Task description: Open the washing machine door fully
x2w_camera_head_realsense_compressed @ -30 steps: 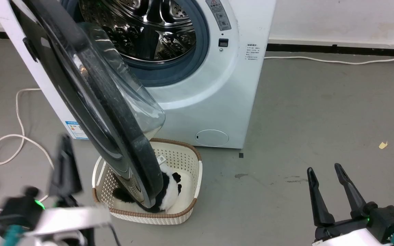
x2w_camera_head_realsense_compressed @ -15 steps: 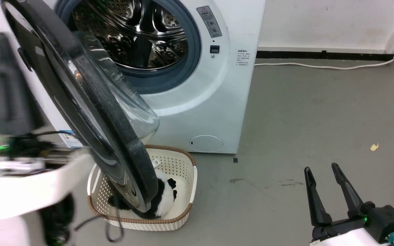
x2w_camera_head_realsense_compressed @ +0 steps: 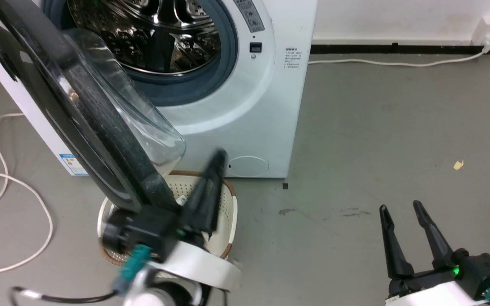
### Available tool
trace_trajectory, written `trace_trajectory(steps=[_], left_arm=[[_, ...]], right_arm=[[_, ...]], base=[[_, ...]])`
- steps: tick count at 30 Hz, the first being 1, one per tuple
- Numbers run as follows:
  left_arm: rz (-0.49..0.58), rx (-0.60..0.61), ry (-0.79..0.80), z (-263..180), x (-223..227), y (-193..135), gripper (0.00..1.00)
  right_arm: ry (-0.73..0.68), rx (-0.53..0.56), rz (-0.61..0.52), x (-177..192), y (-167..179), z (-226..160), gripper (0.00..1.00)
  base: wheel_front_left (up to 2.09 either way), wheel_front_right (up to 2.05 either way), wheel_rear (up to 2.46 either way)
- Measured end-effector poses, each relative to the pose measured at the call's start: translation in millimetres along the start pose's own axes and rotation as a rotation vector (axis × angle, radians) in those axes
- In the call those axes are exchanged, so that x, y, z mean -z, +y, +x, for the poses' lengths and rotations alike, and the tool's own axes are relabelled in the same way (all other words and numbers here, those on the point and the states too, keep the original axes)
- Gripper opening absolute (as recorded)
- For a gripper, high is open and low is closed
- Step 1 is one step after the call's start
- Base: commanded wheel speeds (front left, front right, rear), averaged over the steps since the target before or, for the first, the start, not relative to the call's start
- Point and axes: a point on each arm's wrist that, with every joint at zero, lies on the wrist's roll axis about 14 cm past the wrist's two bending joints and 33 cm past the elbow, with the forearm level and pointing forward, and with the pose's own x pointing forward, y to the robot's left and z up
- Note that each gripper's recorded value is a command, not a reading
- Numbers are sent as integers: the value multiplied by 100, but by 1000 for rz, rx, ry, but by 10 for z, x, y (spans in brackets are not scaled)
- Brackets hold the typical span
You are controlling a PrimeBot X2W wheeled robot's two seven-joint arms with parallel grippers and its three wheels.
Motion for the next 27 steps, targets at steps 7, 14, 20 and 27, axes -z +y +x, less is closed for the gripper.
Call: trace_trajectory(steps=[7,14,20,27], left_arm=[[-56,-69,175,-103,621,100,0],[-70,-191,245,-229,908,423,0],[-72,-264,247,-357,929,641,0],[-69,-347,249,-598,895,833,0]], right_arm=[[9,0,9,46,-6,61,100],[25,-25,19,113,71,110,100],[29,-54,27,139,163,161,100],[29,-123,44,162,385,260,100]], base=[[0,0,0],[0,0,0],[0,0,0],[0,0,0]])
